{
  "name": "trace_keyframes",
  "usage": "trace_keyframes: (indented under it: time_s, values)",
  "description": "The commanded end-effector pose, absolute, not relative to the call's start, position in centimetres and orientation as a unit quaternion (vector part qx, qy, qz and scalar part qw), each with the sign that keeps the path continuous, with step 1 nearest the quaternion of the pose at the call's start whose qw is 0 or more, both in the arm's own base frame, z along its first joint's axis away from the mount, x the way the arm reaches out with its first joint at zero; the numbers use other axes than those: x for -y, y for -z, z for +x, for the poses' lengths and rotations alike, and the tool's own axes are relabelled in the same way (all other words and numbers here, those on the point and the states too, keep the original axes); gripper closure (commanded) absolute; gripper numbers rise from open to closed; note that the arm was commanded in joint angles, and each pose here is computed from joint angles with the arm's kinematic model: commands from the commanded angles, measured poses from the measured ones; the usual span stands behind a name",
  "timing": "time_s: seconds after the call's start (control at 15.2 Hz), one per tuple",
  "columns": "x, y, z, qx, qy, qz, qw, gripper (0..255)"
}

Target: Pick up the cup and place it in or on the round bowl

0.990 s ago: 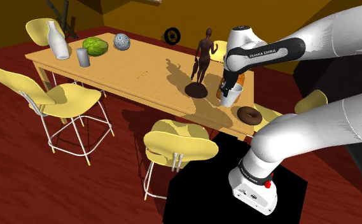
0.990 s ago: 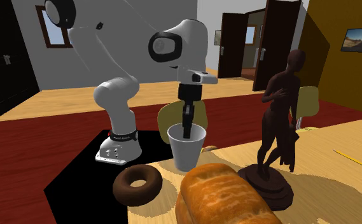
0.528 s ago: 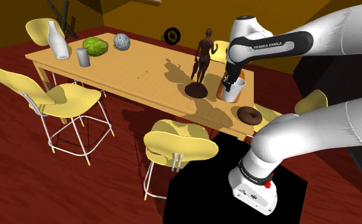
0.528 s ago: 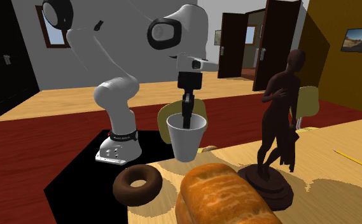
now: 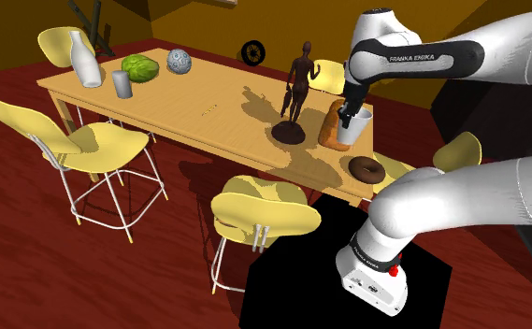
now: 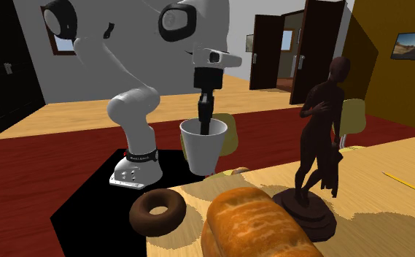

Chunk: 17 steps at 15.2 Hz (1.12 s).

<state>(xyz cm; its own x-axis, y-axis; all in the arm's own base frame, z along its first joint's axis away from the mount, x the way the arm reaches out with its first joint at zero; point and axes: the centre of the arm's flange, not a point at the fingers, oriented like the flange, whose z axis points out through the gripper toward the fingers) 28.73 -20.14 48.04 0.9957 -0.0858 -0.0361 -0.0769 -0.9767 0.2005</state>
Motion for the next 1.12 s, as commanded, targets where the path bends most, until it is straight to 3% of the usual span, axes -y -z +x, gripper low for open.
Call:
trace_keyframes:
  time_s: [0.0, 0.53, 1.06]
  values:
    - [21.2, -48.6, 26.5, 0.041, 0.022, 0.994, 0.100, 255]
    - [24.9, -50.8, 16.8, 0.041, 0.022, 0.994, 0.100, 255]
    - [24.9, -47.1, 16.8, 0.041, 0.022, 0.994, 0.100, 255]
